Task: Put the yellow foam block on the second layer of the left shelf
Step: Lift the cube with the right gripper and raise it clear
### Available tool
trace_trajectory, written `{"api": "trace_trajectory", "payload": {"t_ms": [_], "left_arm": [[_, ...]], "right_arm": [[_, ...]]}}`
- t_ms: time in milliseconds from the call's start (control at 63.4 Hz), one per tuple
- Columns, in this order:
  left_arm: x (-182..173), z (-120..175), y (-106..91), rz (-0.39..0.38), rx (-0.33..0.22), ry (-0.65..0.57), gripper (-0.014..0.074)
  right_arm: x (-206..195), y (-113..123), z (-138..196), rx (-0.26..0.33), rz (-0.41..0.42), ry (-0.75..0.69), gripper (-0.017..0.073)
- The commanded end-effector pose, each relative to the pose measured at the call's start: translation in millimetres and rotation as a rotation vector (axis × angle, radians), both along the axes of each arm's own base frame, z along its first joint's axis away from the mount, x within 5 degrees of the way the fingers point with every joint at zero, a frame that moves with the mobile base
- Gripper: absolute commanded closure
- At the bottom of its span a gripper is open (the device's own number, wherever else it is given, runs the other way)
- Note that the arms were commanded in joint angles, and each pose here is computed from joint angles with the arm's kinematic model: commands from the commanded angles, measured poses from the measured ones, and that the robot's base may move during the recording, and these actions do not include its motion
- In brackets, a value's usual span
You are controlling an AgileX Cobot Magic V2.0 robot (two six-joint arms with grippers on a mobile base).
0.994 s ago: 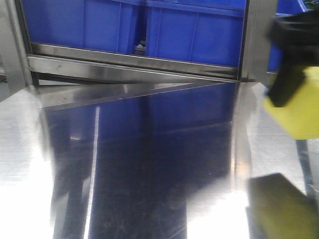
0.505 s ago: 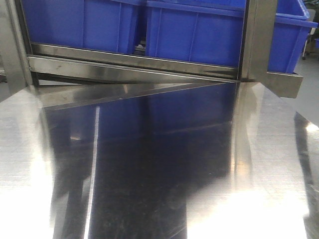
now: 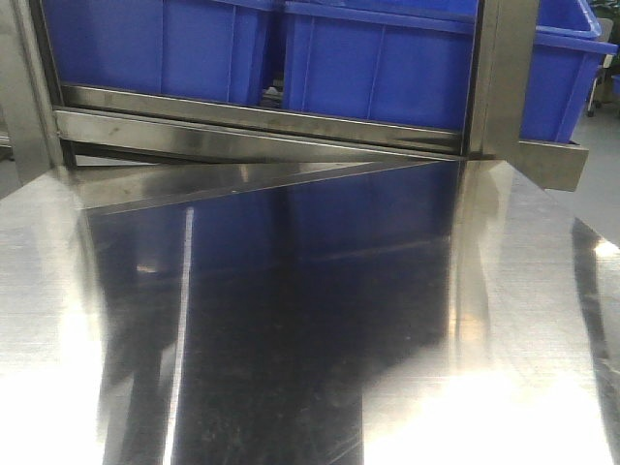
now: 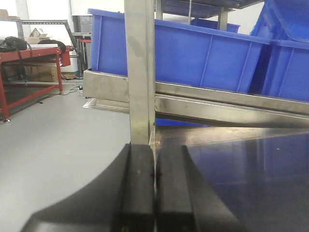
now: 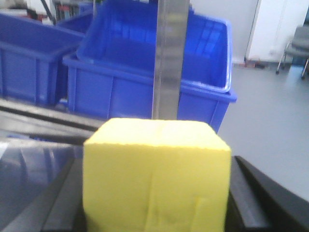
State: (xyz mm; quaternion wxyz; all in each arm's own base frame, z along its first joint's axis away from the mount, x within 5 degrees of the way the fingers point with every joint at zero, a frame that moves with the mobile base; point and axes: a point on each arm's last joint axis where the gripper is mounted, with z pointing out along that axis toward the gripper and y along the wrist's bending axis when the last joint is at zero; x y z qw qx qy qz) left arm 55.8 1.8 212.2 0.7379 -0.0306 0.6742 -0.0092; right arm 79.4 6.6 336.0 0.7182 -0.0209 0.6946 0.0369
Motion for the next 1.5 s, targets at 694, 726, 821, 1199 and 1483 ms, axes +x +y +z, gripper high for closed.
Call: {"api": "trace_trajectory", "payload": {"t_ms": [694, 726, 821, 1199, 1483], "left_arm": [[-1, -1, 0.1, 0.001, -0.006, -0.075, 0.0470], [-1, -1, 0.1, 0.001, -0.006, -0.075, 0.0470], [-1, -1, 0.1, 0.001, -0.006, -0.075, 0.0470], [-1, -1, 0.1, 0.001, -0.006, -0.075, 0.0470], [-1, -1, 0.1, 0.001, -0.006, -0.075, 0.0470]], "right_arm": [[-10, -2, -2, 0.005, -0.015, -0.141, 0.0031], [-10, -2, -2, 0.005, -0.015, -0.141, 0.0031], [-10, -2, -2, 0.005, -0.015, -0.141, 0.0031], [-10, -2, -2, 0.005, -0.015, -0.141, 0.0031], [-10, -2, -2, 0.005, -0.015, -0.141, 0.0031]]}}
